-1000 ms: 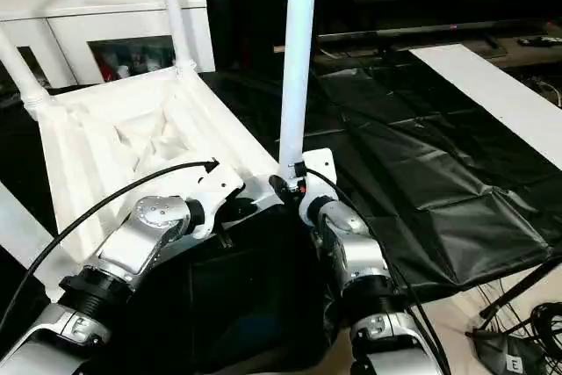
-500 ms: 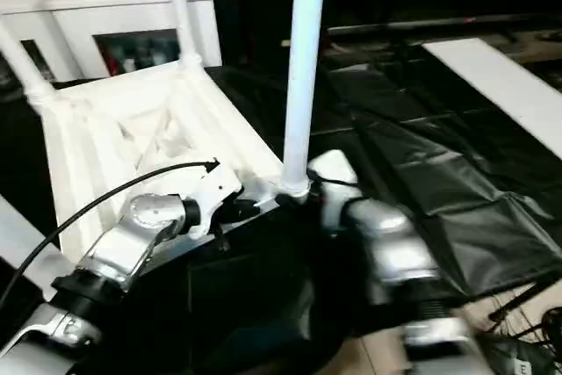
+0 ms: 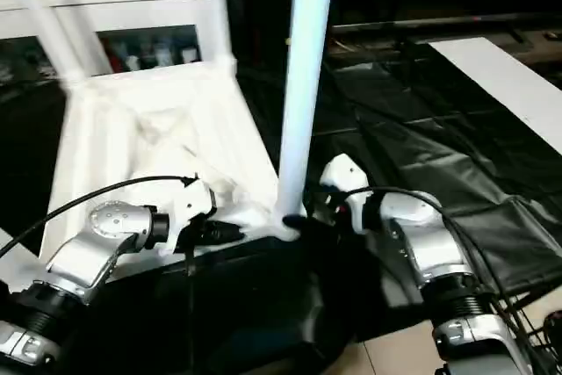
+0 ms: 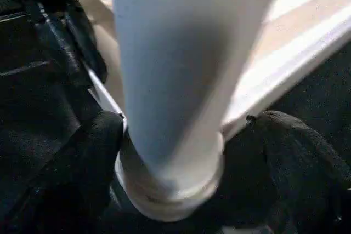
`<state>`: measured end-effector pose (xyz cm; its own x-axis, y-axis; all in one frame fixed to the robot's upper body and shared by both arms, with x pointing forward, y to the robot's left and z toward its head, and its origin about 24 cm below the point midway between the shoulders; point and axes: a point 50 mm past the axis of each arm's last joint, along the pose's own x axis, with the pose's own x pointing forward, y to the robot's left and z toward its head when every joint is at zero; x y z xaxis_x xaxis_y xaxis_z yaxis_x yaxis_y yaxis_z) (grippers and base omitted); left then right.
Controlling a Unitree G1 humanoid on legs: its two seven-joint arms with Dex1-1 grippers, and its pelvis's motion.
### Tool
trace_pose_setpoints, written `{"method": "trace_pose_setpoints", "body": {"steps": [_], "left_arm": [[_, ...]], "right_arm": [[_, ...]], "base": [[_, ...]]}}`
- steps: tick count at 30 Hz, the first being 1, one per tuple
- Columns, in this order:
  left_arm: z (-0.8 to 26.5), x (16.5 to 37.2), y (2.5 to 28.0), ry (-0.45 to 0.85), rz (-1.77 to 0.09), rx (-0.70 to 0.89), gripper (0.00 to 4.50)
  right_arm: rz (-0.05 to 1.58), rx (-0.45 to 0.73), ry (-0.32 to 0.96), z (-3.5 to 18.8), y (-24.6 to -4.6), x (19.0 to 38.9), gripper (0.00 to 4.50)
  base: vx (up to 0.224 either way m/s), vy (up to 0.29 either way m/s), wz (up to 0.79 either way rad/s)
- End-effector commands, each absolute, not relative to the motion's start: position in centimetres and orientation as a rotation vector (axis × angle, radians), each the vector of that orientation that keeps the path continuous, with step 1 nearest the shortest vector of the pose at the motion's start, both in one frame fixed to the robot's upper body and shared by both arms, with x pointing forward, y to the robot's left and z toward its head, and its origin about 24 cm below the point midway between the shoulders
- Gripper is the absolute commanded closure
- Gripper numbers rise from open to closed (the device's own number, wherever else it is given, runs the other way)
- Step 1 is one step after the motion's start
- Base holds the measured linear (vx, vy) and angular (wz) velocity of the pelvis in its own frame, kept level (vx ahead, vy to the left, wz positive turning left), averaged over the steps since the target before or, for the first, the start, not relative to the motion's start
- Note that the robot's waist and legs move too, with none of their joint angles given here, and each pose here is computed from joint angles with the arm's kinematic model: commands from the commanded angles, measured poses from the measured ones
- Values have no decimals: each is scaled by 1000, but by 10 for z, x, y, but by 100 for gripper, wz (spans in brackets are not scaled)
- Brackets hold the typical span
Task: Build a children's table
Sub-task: Rotate leg to tighten
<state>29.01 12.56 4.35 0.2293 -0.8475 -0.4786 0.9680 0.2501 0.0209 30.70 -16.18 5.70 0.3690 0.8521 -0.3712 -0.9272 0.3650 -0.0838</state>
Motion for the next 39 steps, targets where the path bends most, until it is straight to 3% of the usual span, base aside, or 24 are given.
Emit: {"method": "trace_pose_setpoints", "body": {"steps": [1, 8, 20, 30, 37, 39], "left_arm": [[46, 287, 121, 388, -1325, 345, 450], [49, 288, 124, 387, -1330, 338, 450], [50, 289, 126, 392, -1329, 343, 450], [49, 289, 127, 397, -1333, 347, 450], [41, 304, 118, 413, -1158, 382, 450], [40, 311, 111, 413, -1081, 371, 450]], "right_arm": [[1196, -302, 282, 59, -162, 306, 39], [1202, -318, 314, 52, -163, 306, 54], [1200, -278, 297, 52, -158, 309, 164], [1199, -255, 292, 49, -156, 307, 181], [865, -87, 309, 31, -131, 322, 181], [797, -1, 314, 27, -115, 322, 181]], "base": [[0, 0, 0], [0, 0, 0], [0, 0, 0], [0, 0, 0], [0, 0, 0], [0, 0, 0]]}}
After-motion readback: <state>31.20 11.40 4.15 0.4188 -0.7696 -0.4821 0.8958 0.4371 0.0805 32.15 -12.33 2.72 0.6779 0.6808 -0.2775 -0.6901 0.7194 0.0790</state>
